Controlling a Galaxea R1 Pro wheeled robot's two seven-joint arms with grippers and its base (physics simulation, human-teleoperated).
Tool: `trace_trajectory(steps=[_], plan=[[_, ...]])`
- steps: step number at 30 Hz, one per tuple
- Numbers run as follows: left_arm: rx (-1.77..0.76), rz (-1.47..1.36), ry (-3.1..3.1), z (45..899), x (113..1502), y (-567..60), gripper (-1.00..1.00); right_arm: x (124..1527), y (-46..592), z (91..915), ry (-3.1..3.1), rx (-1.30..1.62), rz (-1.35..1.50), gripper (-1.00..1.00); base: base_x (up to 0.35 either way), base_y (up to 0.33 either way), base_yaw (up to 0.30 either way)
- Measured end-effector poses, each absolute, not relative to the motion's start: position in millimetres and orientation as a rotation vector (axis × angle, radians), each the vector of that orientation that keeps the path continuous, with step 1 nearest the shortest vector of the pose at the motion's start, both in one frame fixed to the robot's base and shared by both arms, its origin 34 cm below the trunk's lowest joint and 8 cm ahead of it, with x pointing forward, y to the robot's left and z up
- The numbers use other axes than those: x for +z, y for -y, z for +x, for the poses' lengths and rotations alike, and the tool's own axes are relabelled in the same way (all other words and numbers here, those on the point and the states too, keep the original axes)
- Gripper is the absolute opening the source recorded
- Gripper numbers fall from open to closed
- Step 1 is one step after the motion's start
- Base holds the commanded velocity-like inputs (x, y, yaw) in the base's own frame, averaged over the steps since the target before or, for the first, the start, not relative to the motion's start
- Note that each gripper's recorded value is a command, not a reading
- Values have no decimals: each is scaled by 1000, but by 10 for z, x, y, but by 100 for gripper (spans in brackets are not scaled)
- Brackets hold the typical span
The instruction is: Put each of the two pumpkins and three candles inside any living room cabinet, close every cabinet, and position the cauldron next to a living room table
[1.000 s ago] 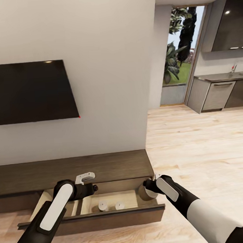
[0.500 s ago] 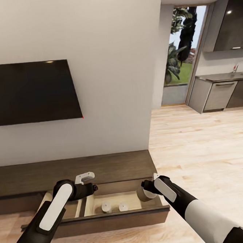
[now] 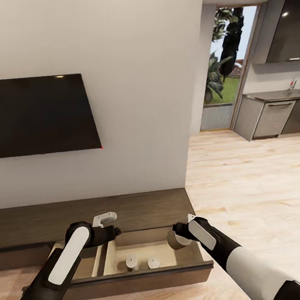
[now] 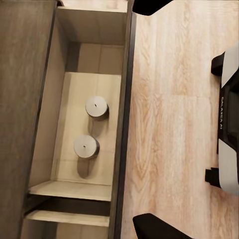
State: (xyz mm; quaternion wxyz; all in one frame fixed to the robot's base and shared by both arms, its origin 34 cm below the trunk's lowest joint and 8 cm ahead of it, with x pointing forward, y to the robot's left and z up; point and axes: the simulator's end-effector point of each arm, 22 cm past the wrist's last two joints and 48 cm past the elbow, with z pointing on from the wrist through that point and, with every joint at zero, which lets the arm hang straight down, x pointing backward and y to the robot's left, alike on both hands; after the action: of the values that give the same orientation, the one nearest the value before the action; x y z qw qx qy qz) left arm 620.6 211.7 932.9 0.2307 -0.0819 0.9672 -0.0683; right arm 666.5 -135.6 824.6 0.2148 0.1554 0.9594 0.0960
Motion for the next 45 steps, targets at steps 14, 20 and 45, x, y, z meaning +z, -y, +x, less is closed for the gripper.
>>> trace_trajectory(steps=[14,20,45], plan=[[-189,-228,-2660,6209,9329,-2121,100,8238,1299,6639,-2672,272,429,-100,73,0,0],[-203,-236,-2636,6256,9410,-2117,100,8219,1220,6554,-2703,190,435,-100,1,0,0],[-216,-316,-2601,6437,9324,-2292,100,8099,1104,6585,-2707,29,395,-100,0,0,0]])
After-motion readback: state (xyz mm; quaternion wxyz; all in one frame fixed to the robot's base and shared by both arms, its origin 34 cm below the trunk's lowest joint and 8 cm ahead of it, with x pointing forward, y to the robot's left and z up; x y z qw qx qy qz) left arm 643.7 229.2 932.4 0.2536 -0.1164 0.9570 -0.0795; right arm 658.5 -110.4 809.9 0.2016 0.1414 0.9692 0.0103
